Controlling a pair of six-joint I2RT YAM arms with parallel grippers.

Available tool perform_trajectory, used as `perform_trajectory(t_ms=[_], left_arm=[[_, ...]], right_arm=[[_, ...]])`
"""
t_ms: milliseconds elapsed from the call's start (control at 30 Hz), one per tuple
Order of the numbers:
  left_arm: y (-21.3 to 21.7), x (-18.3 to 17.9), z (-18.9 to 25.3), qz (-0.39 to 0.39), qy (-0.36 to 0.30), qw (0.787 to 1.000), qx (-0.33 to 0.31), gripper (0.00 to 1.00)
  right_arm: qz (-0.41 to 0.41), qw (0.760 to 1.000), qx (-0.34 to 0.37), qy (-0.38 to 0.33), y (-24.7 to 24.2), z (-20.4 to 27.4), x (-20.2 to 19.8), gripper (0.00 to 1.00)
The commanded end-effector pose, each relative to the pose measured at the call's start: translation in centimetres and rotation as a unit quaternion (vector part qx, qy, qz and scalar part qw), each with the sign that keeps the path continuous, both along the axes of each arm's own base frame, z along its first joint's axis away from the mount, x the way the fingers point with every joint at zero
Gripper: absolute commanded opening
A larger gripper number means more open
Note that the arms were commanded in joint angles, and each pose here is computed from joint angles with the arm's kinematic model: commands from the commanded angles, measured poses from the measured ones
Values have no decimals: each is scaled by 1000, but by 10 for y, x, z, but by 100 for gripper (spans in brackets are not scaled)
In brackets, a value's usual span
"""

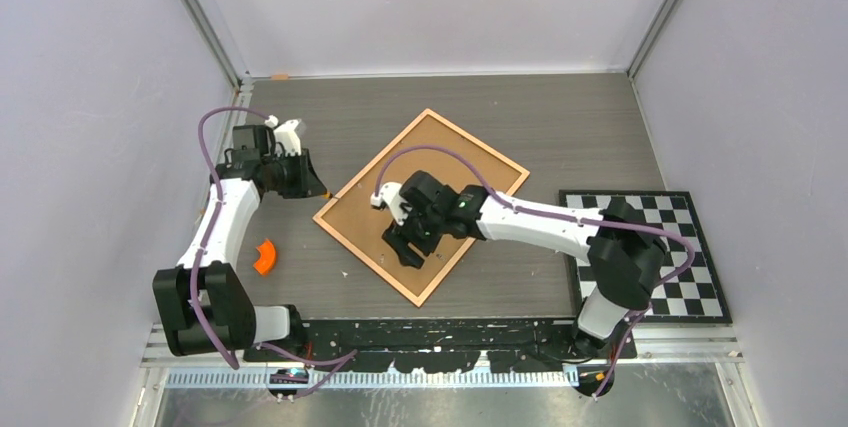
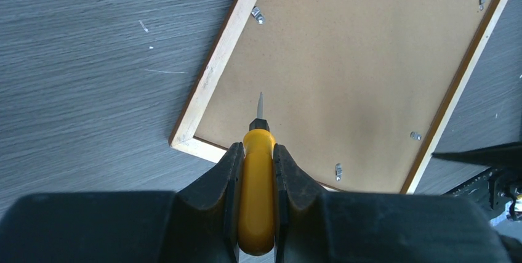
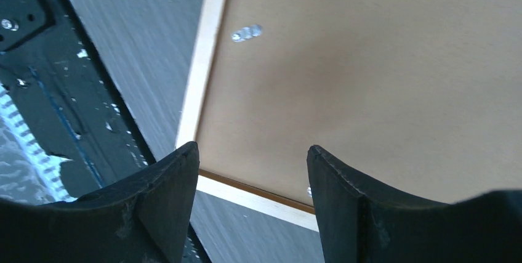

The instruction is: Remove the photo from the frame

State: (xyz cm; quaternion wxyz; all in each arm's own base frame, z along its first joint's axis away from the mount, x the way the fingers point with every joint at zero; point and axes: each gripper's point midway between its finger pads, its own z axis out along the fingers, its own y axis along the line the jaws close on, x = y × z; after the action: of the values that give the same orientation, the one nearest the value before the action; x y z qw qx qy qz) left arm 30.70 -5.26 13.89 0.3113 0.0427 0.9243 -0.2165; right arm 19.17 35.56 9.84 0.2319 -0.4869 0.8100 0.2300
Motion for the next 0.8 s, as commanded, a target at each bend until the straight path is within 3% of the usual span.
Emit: perform_trajectory(t_ms=[0,200,500,667,767], left_arm=[[-4,10,19,-7,-29,999,-21,0],[-5,11,16,-9,-26,999,-30,0],[-5,10,18,-9,-26,999,-33,0],[-3,10,17,-6,-24,999,-32,0],[-1,10,18,-3,-27,999,-29,0]], right_arm=[[-4,1000,28,4,27,-1,-15,69],[35,999,-13,-15,41,-25,-40,69],[63,988,-113,-90,43,-72,-37,63],[107,968,-183,-134,27,-98,-45,51],[131,961,-206,-129,14,-105,-51,38]])
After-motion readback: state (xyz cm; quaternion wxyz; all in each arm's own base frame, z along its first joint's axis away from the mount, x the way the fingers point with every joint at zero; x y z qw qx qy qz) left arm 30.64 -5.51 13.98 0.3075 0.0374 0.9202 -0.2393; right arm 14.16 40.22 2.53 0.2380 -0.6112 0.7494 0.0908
